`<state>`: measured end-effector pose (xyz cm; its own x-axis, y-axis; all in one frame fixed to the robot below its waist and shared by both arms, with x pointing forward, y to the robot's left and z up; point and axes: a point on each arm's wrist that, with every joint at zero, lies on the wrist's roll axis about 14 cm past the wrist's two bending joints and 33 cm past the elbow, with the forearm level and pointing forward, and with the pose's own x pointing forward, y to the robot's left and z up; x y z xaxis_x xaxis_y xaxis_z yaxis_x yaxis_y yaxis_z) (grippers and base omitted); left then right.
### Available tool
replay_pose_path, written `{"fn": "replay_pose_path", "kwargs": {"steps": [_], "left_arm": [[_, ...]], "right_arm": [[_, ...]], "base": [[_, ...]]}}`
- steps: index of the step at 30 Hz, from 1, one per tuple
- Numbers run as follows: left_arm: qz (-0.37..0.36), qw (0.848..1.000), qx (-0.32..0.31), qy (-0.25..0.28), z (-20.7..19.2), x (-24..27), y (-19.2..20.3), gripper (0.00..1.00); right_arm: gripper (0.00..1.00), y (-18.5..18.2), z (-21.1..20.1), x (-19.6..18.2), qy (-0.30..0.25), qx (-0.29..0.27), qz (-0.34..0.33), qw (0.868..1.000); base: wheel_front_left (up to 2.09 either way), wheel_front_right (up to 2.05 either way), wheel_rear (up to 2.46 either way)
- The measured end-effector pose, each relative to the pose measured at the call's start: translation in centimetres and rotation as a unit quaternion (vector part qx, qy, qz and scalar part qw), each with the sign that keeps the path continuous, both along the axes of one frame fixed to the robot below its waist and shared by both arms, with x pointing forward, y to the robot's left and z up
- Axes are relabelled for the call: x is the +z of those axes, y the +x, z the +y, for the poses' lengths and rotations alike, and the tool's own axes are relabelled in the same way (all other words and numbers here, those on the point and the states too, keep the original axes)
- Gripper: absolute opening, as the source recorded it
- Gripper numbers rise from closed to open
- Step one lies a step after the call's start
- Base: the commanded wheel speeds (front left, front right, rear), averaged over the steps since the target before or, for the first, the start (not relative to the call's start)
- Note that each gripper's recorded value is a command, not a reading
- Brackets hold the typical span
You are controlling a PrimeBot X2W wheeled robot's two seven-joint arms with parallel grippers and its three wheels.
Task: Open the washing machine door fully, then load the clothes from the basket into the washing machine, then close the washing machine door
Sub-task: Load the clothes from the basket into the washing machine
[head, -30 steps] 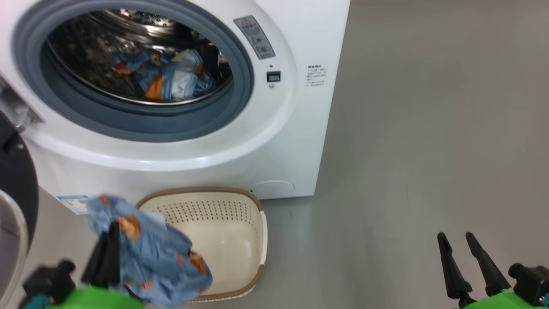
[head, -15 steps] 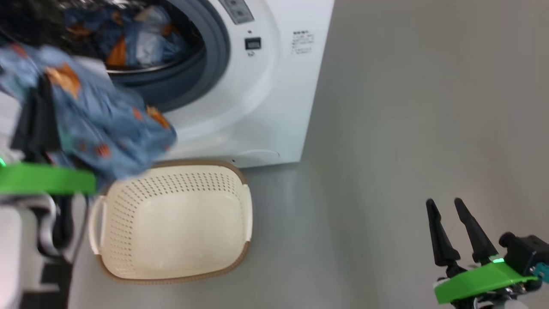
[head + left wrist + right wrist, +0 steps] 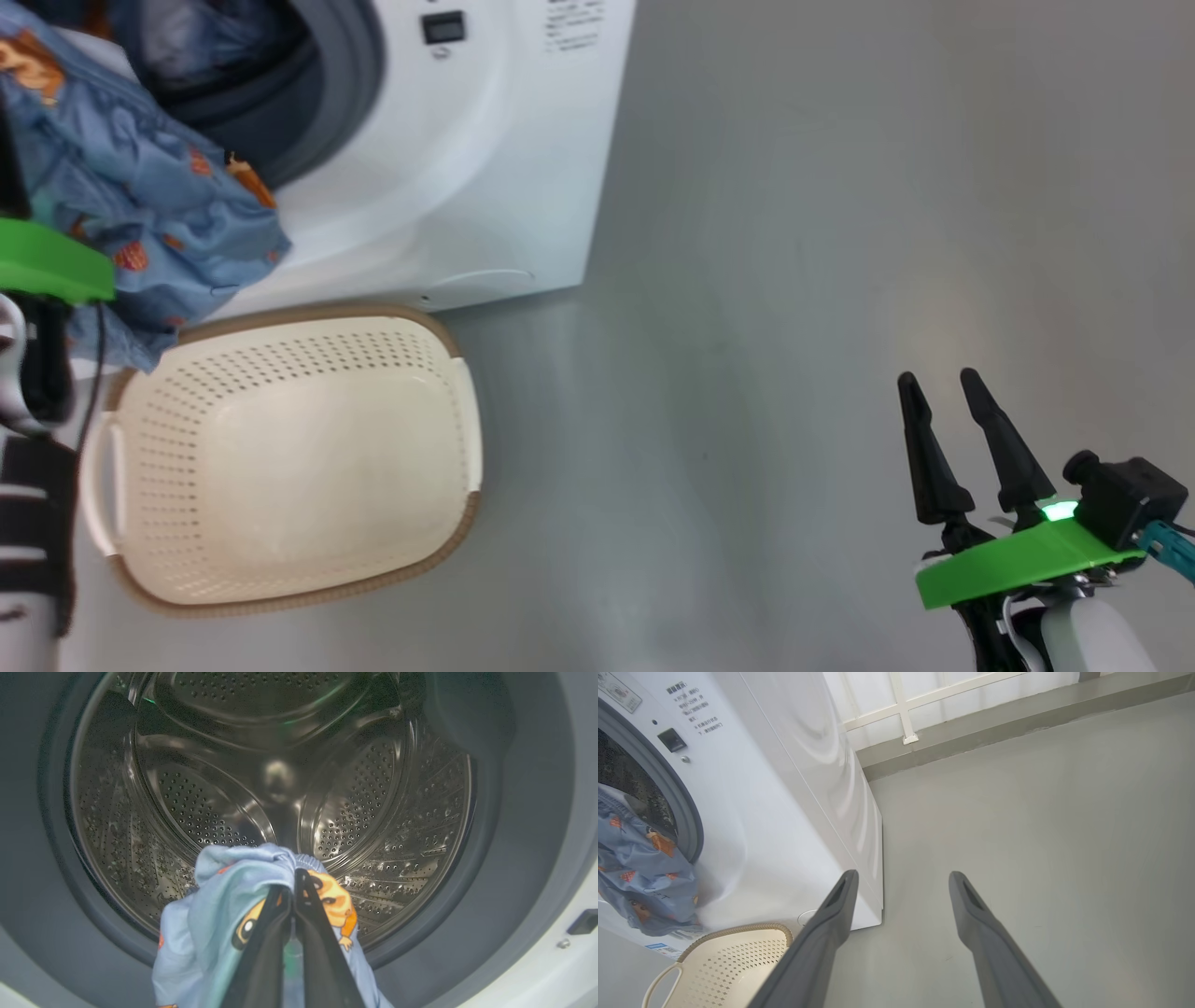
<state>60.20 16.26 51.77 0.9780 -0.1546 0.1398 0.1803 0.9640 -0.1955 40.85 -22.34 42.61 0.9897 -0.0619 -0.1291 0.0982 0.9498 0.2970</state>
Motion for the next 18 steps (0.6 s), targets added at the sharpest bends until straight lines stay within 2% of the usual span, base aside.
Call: {"fn": "replay_pose_path", "kwargs": {"steps": [8, 18], "left_arm": [[0.066, 0.998, -0.007, -0.003, -1.0, -4.7, 2.6, 0.0], [0.129, 0.991, -0.015, 0.03, -1.6, -8.6, 4.8, 0.0]], "right_arm": [[1.0, -0.2, -0.7, -0.8, -0.001, -0.016, 0.012, 1.0], [1.0, -0.4, -0.8, -1.1, -0.005, -0.019, 0.019, 1.0]], "base": [[0.0, 0.0, 0.0], [0.0, 0.0, 0.0]]}}
